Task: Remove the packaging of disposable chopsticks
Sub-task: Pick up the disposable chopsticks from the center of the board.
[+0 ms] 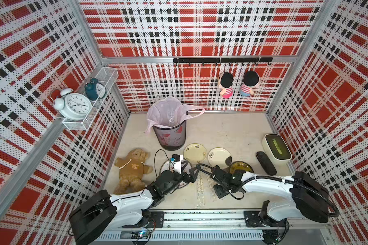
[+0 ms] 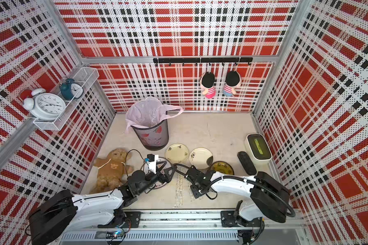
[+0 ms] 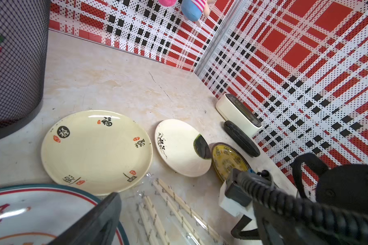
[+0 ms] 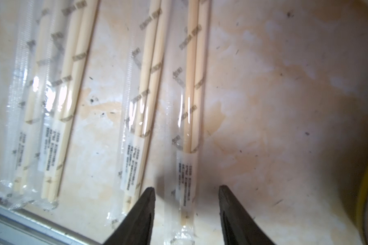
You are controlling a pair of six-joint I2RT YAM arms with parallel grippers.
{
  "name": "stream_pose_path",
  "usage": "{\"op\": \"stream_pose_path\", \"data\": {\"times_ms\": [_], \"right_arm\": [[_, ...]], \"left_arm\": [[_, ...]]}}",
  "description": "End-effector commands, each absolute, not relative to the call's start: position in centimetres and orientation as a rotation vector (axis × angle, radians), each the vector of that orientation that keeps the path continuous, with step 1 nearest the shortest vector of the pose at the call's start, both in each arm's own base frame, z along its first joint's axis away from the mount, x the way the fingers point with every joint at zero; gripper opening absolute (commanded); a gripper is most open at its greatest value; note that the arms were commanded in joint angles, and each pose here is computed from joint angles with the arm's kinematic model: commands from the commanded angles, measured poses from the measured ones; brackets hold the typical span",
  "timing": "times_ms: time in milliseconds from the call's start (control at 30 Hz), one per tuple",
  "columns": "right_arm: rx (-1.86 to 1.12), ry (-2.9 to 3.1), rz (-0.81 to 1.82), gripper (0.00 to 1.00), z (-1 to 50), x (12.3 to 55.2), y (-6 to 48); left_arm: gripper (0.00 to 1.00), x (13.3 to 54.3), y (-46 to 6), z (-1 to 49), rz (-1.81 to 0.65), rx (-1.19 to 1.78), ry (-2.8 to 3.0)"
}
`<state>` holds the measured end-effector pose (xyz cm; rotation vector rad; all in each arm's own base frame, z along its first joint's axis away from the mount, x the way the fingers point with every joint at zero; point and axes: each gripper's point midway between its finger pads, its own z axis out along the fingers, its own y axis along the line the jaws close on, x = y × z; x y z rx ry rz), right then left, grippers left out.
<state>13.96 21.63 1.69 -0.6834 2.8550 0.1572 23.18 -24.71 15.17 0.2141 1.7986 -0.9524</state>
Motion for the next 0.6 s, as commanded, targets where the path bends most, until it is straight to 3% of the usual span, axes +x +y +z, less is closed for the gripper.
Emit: {"op": "stream_pose_path", "data": {"times_ms": [0, 167, 333, 567], "right_arm": [[-0.657, 2.869, 0.037, 0.5, 1.3, 14.1, 20.9], [-0.654, 2.904, -0.093, 0.45, 0.1, 13.6, 19.6], [-0.643, 2.95, -0.148, 0.17, -1.1, 12.9, 18.7], [-0.609, 2.942, -0.167, 0.04, -0.8, 13.2, 18.2]], "left_arm": [[0.98, 23.2, -24.5, 15.6, -0.965, 0.203, 1.776], [0.98, 23.4, -24.6, 15.5, -0.961, 0.202, 1.781], [0.98, 23.4, -24.6, 15.3, -0.962, 0.204, 1.787], [0.98, 23.1, -25.4, 15.3, -1.005, 0.229, 1.786]]}}
